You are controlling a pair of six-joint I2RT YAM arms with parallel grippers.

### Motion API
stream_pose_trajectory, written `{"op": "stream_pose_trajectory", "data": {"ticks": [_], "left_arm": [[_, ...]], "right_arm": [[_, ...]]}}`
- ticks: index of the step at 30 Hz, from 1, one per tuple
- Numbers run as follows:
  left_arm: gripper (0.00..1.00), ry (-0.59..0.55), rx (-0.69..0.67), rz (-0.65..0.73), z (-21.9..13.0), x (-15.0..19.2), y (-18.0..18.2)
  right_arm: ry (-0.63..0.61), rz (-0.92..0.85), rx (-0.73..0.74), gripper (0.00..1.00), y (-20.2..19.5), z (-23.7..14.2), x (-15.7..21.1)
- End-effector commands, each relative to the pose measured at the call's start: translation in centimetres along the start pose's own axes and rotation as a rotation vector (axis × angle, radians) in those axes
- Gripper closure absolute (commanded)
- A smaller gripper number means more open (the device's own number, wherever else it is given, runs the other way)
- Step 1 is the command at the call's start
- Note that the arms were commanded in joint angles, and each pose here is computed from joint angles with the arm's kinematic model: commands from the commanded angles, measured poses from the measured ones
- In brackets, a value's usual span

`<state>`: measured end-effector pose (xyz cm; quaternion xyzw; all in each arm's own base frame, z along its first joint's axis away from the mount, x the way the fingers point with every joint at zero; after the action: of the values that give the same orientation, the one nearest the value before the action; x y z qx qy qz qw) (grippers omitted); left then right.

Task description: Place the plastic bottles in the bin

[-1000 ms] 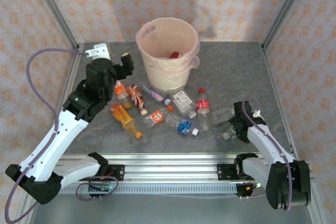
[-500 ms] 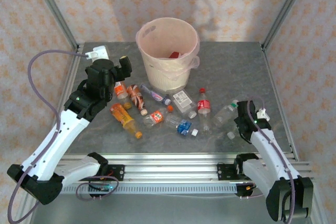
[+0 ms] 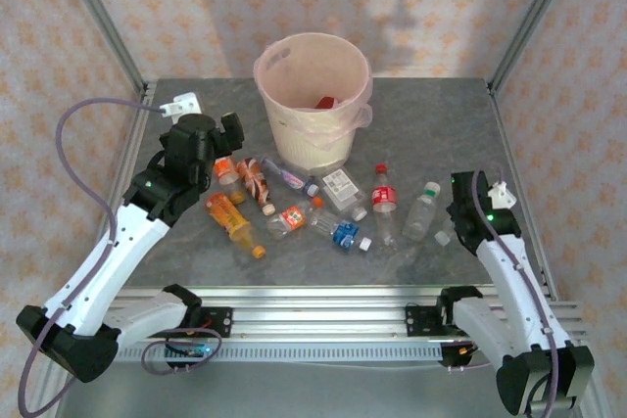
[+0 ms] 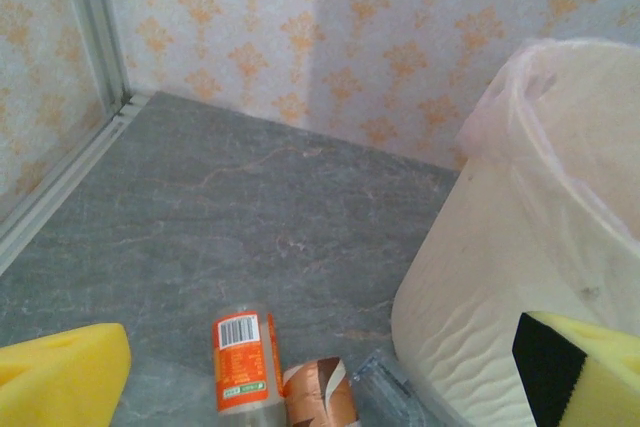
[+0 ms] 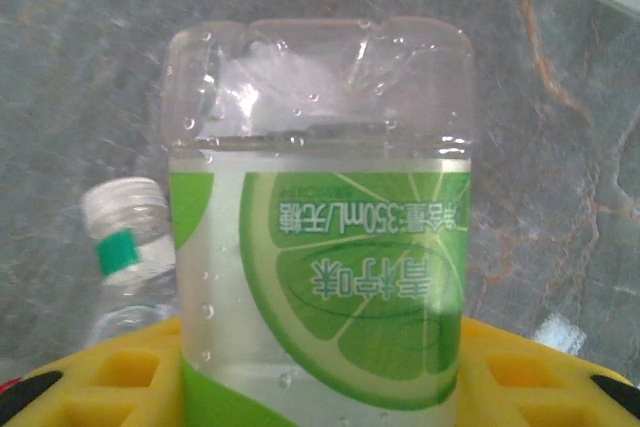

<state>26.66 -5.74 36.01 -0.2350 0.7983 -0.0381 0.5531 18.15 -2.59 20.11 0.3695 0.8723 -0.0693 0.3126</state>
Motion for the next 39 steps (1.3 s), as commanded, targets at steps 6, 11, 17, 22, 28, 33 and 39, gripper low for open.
{"op": "stream_pose_trajectory", "data": {"ticks": [6, 11, 17, 22, 28, 33, 39], "left_arm": [[0.0, 0.109, -0.165, -0.01, 1.5, 3.4, 3.4], [0.0, 0.144, -0.208, 0.0, 1.4, 4.7, 4.6], [0.0, 0.162, -0.228, -0.06, 1.1, 6.3, 5.9], [0.0, 0.178, -0.259, -0.076, 0.8, 7.2, 6.8], [0.0, 0.186, -0.262, -0.123, 0.5, 8.2, 7.6], [0.0, 0.192, -0.229, -0.16, 0.3, 8.8, 7.7], [0.0, 0.208, -0.211, -0.173, 0.2, 9.3, 7.9]], "right_arm": [[-0.162, -0.119, -0.137, 0.64, 3.3, -5.9, -4.4], [-0.275, -0.201, -0.229, 0.65, 7.1, -10.2, -7.5], [-0.388, -0.31, -0.386, 0.66, 13.8, -15.2, -9.9], [-0.431, -0.411, -0.526, 0.66, 20.3, -18.4, -11.0], [-0.479, -0.496, -0.659, 0.66, 27.6, -20.5, -12.2], [-0.488, -0.553, -0.763, 0.67, 32.8, -21.0, -12.6], [-0.46, -0.628, -0.83, 0.67, 38.2, -19.4, -11.6]]}}
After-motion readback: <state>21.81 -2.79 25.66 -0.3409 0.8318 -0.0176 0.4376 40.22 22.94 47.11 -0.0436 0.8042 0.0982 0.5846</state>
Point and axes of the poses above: each hand's point on the last joint's axis, 136 mm out from that joint toward the fingers, its own z axis out along the fingers, its own y axis along the line the jaws close on, x = y × z, the point moved 7 cm from there along -z, back along the fingers, and after that the axes turned 9 degrees about -z, right-handed, at the moved point
